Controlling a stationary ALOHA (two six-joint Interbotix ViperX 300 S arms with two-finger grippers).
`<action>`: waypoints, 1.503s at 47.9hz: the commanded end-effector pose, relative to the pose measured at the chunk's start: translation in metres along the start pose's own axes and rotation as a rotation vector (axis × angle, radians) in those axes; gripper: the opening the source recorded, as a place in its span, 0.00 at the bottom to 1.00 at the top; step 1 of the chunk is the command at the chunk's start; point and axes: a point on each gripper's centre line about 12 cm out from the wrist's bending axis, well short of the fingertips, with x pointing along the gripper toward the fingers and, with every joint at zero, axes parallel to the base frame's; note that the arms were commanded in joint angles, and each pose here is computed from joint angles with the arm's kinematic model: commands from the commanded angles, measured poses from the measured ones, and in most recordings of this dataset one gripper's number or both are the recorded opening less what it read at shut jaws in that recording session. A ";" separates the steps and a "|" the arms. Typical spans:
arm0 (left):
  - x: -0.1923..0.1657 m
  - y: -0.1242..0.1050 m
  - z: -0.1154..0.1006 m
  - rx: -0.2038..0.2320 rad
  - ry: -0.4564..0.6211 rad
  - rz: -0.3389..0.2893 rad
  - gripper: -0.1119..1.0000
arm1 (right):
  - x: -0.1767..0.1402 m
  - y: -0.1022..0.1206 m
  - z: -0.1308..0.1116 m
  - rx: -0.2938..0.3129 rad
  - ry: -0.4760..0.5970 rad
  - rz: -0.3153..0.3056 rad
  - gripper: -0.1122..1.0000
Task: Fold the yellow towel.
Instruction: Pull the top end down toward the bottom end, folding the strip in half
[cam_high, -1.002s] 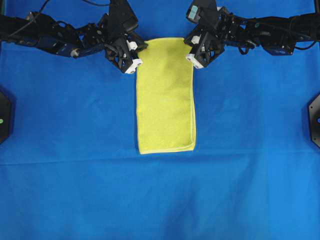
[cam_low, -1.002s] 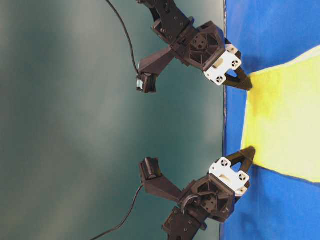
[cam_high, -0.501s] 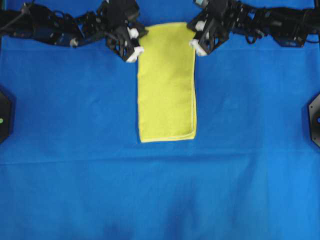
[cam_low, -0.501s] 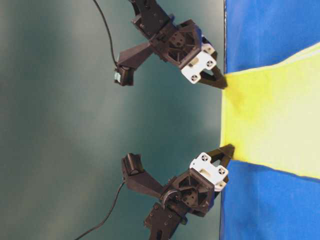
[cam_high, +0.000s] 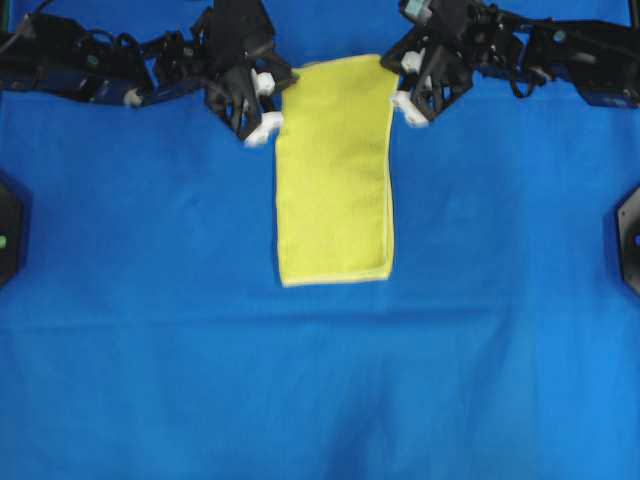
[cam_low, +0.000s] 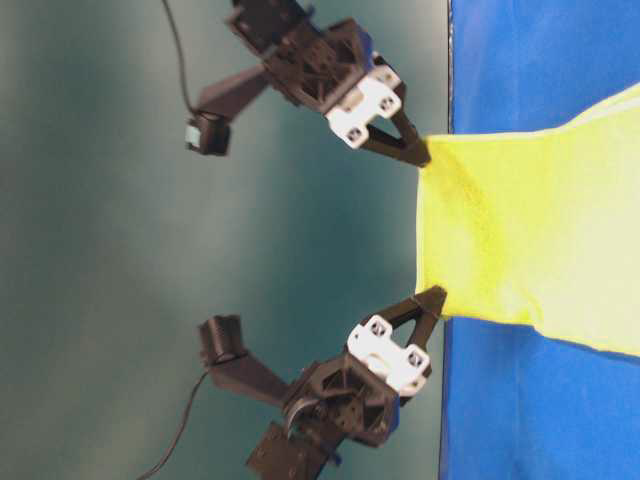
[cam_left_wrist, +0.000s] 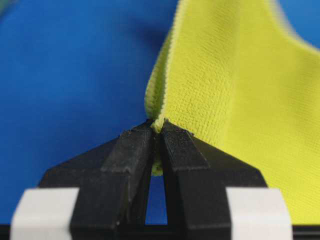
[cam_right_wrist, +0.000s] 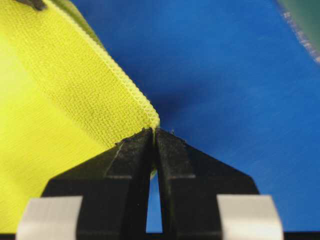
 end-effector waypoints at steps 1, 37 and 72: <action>-0.018 -0.019 0.014 0.020 -0.050 -0.042 0.13 | -0.020 0.015 0.011 -0.019 -0.042 0.030 0.13; -0.060 -0.170 -0.039 0.132 0.065 -0.404 0.13 | -0.041 0.134 -0.054 -0.145 0.137 0.272 0.13; -0.047 -0.175 -0.046 0.130 0.082 -0.402 0.64 | -0.022 0.160 -0.064 -0.174 0.169 0.309 0.30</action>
